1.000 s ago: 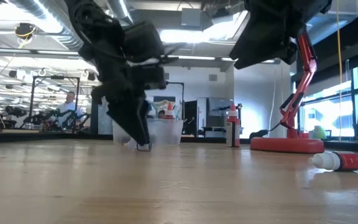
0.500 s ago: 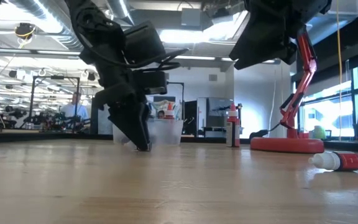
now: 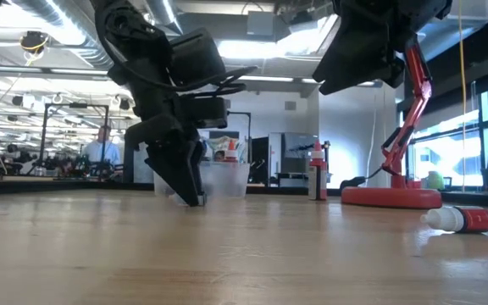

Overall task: Pick & Place food coloring
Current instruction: Put the small brown food coloring bottle into the transparent bin

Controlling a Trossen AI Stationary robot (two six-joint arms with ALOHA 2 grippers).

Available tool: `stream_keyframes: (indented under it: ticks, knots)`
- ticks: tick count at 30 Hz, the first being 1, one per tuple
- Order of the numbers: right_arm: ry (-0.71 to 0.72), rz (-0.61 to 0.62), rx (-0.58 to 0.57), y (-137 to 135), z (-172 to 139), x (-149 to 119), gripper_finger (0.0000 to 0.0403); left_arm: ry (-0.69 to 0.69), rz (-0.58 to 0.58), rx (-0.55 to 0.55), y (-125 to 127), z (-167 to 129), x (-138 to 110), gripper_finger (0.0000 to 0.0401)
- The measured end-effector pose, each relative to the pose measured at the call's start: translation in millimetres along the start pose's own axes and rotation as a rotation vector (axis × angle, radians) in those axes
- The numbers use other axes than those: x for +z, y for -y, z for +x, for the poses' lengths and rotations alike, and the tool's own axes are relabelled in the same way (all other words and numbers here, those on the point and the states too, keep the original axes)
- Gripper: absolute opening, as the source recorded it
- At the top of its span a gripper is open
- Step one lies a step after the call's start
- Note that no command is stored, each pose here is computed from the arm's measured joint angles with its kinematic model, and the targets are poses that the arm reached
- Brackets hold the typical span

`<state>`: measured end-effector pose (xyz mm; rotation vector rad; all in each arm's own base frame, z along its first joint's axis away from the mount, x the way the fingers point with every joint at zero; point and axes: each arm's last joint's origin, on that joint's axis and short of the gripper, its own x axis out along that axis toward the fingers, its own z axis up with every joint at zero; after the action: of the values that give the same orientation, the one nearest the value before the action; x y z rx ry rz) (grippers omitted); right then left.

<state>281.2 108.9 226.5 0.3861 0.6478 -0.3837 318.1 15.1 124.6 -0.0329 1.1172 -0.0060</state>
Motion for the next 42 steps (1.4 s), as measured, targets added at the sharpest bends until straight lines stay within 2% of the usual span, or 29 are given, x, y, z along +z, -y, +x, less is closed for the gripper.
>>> stream_keyframes:
  ticks: [4, 14, 19, 22, 26, 29, 32, 37, 42]
  knots:
    - [0.000, -0.001, 0.000, 0, 0, 0, 0.0131, -0.005, -0.001, 0.013, 0, 0, -1, 0.0154]
    - [-0.003, -0.026, -0.003, 0, 0, 0, 0.0131, 0.000, 0.024, 0.041, -1, 0, -1, 0.0070]
    - [-0.003, -0.029, -0.004, 0, 0, 0, 0.0131, 0.002, 0.014, 0.048, -2, -4, 1, 0.0069]
    - [-0.003, -0.029, -0.004, 0, 0, 0, 0.0131, -0.047, -0.008, 0.099, -7, -16, 4, 0.0072]
    - [-0.002, -0.026, -0.008, 1, 1, 1, 0.0131, 0.013, -0.012, 0.276, -24, -56, 27, 0.0069]
    - [0.001, -0.021, -0.013, 3, 2, 2, 0.0131, 0.018, -0.029, 0.430, -43, -73, 33, 0.0070]
    - [0.003, -0.018, -0.016, 3, 2, 3, 0.0131, 0.081, -0.080, 0.518, -63, -94, 40, 0.0071]
    - [0.008, -0.016, -0.021, 3, 2, 3, 0.0131, 0.050, -0.196, 0.536, -94, -98, 29, 0.0071]
    - [0.008, -0.016, -0.021, 3, 2, 3, 0.0131, -0.022, -0.277, 0.490, -109, -88, 18, 0.0071]
